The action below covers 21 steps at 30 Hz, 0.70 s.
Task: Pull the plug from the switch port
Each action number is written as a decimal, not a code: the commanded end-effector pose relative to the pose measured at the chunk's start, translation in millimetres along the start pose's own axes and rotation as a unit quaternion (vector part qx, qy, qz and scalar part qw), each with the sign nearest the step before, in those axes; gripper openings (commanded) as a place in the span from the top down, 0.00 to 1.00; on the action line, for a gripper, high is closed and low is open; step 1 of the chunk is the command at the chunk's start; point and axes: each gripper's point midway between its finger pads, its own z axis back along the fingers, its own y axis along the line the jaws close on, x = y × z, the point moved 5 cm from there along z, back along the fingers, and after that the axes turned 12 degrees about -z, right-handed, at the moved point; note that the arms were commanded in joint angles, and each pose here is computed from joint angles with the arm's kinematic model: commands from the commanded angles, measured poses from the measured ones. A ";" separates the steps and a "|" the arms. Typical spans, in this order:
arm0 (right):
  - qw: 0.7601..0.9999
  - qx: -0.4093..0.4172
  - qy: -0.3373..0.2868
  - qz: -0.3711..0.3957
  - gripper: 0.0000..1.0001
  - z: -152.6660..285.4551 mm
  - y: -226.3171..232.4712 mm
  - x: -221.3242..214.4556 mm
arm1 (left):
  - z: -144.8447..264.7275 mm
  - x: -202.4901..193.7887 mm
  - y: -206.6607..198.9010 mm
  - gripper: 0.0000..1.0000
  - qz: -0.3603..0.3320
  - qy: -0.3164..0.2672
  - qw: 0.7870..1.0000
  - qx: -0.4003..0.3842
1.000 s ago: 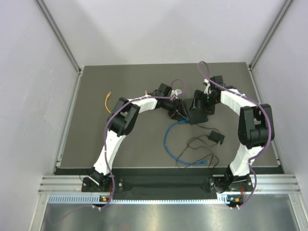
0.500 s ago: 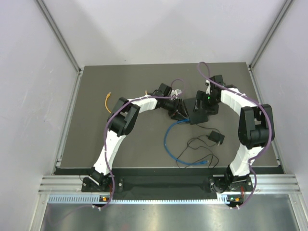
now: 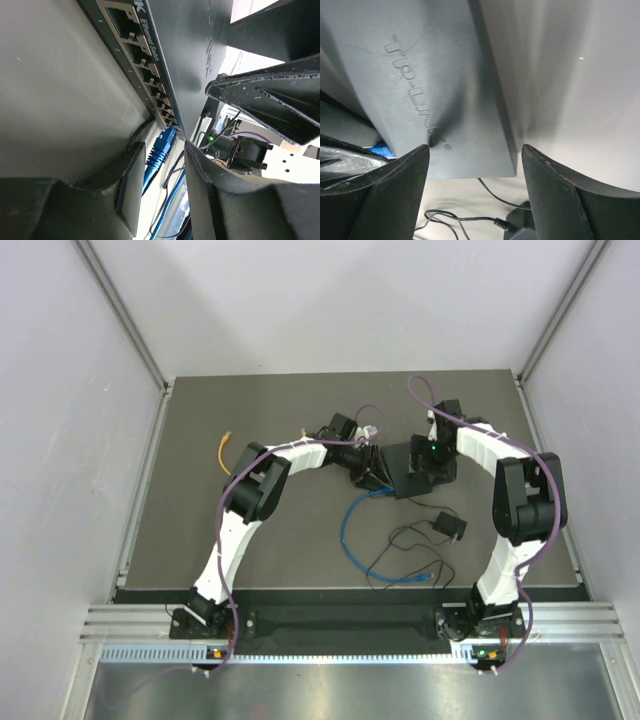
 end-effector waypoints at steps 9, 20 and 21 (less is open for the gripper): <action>0.998 0.055 0.036 -0.016 0.30 -13.3 7.6 -15.0 | -1.8 2.3 0.1 0.57 -0.015 -0.010 1.000 0.014; 0.998 0.059 0.035 -0.016 0.31 -12.0 11.2 -13.7 | -7.4 -2.9 2.3 0.61 -0.021 0.001 1.000 0.023; 0.998 0.059 0.035 -0.015 0.31 -12.1 11.6 -14.0 | -7.2 -2.1 2.1 0.61 -0.021 0.000 0.999 0.025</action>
